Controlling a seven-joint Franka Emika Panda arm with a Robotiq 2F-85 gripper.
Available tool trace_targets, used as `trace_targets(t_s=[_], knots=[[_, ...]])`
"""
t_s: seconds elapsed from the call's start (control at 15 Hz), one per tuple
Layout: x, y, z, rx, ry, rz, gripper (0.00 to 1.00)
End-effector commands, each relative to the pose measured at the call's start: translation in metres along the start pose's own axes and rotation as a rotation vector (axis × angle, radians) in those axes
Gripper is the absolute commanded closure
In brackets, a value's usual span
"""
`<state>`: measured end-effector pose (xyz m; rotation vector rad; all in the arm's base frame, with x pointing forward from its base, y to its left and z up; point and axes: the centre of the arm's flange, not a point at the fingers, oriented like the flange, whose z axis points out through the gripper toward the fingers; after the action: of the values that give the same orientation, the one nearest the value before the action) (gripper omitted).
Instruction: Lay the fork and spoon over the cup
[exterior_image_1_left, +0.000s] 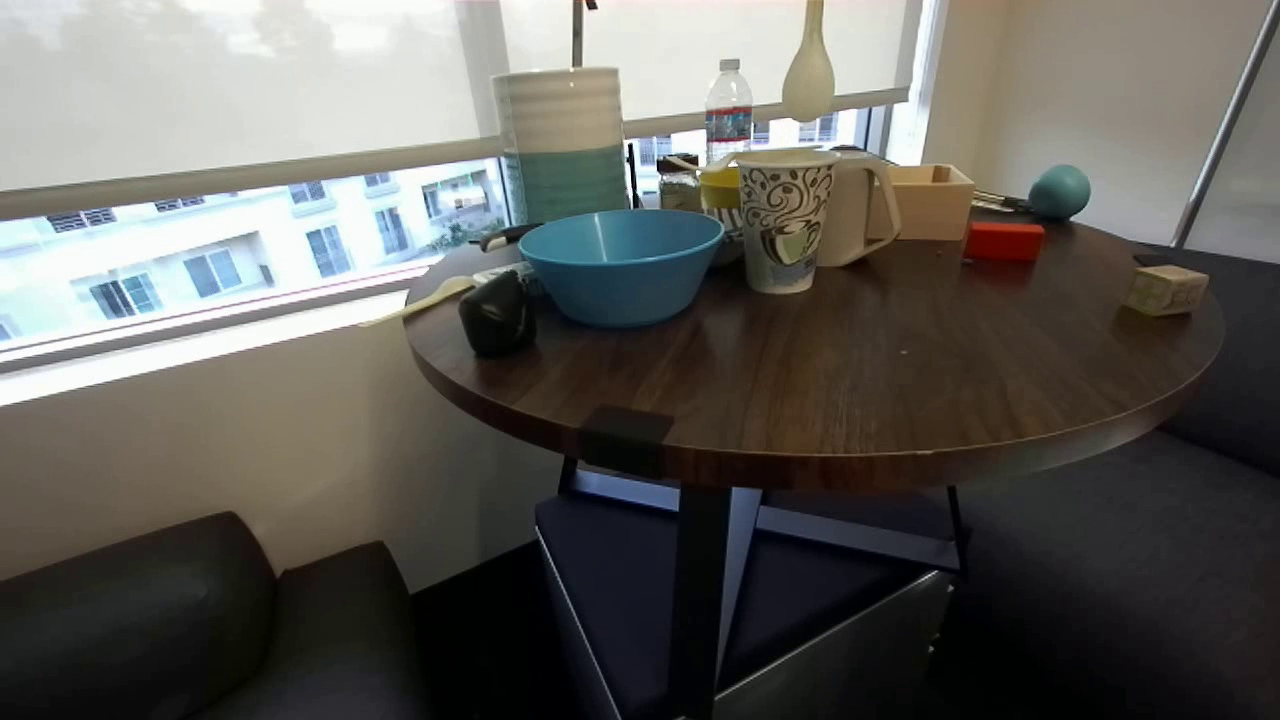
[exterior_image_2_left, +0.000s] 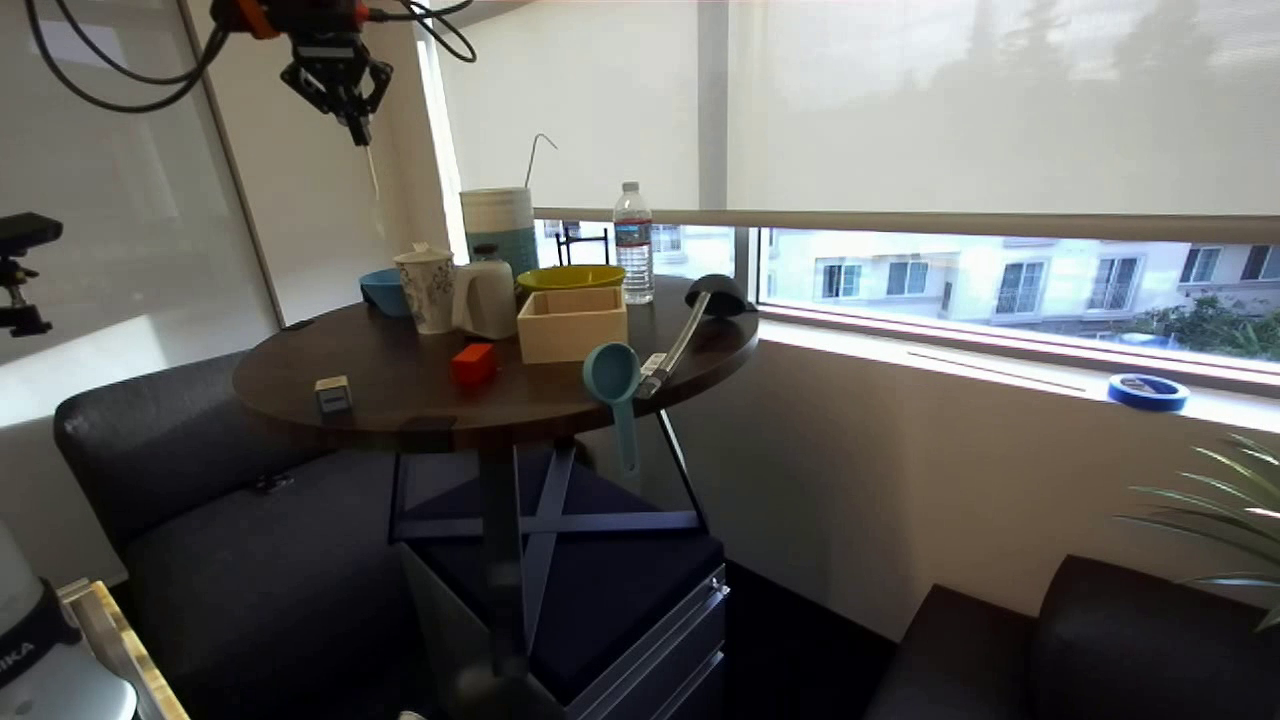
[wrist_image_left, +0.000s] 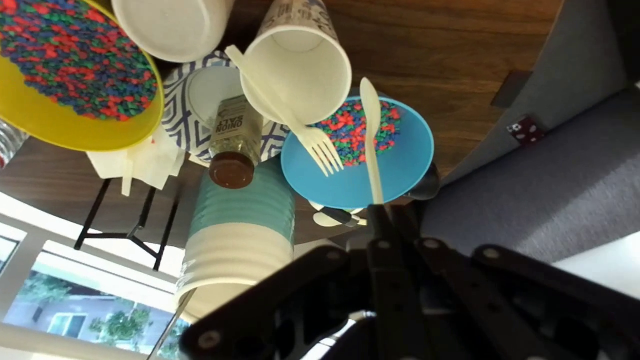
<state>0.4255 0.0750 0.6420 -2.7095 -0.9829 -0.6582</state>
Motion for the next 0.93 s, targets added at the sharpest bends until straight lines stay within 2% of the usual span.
trace_targets(t_s=[0.0,0.6,0.87], knots=[[-0.016,0.020,-0.005,0.116,0.060,0.153,0.99],[-0.083,0.068,0.025,0.369,0.201,0.525,0.99],[-0.106,0.080,0.037,0.446,0.282,0.694,0.99]])
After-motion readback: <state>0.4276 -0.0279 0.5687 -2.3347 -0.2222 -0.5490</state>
